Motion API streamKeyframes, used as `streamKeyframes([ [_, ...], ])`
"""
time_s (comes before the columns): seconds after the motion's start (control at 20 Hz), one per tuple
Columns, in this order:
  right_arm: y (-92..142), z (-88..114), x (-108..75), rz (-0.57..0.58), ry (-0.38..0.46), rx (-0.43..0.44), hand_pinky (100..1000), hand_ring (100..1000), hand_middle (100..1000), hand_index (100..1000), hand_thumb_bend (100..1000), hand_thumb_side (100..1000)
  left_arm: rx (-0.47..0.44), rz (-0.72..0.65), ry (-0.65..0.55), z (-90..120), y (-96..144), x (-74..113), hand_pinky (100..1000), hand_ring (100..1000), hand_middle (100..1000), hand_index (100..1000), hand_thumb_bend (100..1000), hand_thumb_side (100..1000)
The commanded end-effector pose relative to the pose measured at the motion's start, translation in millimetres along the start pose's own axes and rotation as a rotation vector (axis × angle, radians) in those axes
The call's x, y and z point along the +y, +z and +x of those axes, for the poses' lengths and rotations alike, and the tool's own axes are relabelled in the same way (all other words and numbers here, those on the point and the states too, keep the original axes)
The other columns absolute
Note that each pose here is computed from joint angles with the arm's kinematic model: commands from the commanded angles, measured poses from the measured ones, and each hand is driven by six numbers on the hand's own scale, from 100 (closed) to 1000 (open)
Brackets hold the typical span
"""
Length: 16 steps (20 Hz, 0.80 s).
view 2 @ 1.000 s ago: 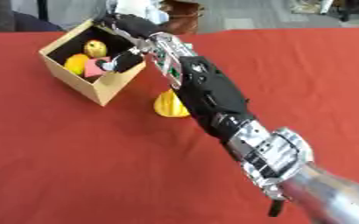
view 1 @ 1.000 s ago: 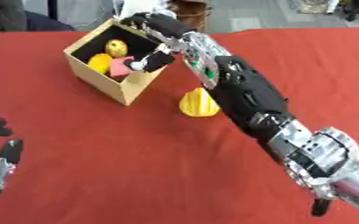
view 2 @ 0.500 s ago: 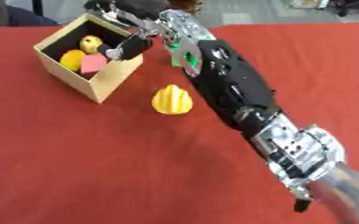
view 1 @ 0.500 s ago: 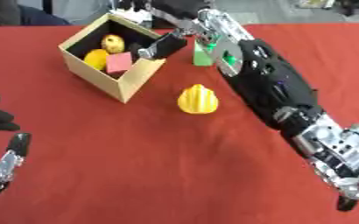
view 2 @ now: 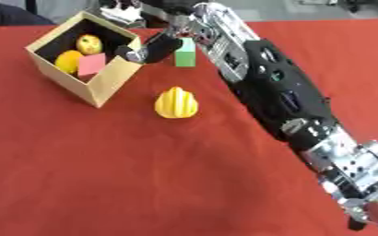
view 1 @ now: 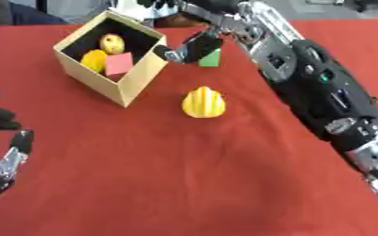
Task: Pick up objects on the table and place them in the box.
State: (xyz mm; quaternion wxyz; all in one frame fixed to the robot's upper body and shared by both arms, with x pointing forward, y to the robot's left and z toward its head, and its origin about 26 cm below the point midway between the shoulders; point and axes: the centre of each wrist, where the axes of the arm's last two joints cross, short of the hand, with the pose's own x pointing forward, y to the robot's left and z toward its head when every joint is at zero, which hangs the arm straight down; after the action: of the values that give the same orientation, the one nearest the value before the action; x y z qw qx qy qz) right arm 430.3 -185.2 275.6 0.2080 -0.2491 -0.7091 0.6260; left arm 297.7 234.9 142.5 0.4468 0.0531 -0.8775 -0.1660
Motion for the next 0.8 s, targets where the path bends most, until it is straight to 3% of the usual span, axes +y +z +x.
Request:
streamKeyframes([
  [0.05,18.3,-1.8,-3.0,0.043,-0.010,0.005,759,800,785,914,242,365,-0.006,0.033,-0.038,2.7,0.0,10.3,687,573,566,817,401,239],
  [0.35,46.0,-4.5,31.7,0.141,-0.129,0.047,755,797,772,899,226,362,0.005,0.040,-0.038,0.8,1.3,9.6,686,573,566,817,402,240],
  [0.8,55.8,-21.9,65.8,0.220,-0.182,0.123,755,795,767,895,220,349,0.009,0.043,-0.036,0.4,1.0,9.3,686,573,565,817,406,239],
])
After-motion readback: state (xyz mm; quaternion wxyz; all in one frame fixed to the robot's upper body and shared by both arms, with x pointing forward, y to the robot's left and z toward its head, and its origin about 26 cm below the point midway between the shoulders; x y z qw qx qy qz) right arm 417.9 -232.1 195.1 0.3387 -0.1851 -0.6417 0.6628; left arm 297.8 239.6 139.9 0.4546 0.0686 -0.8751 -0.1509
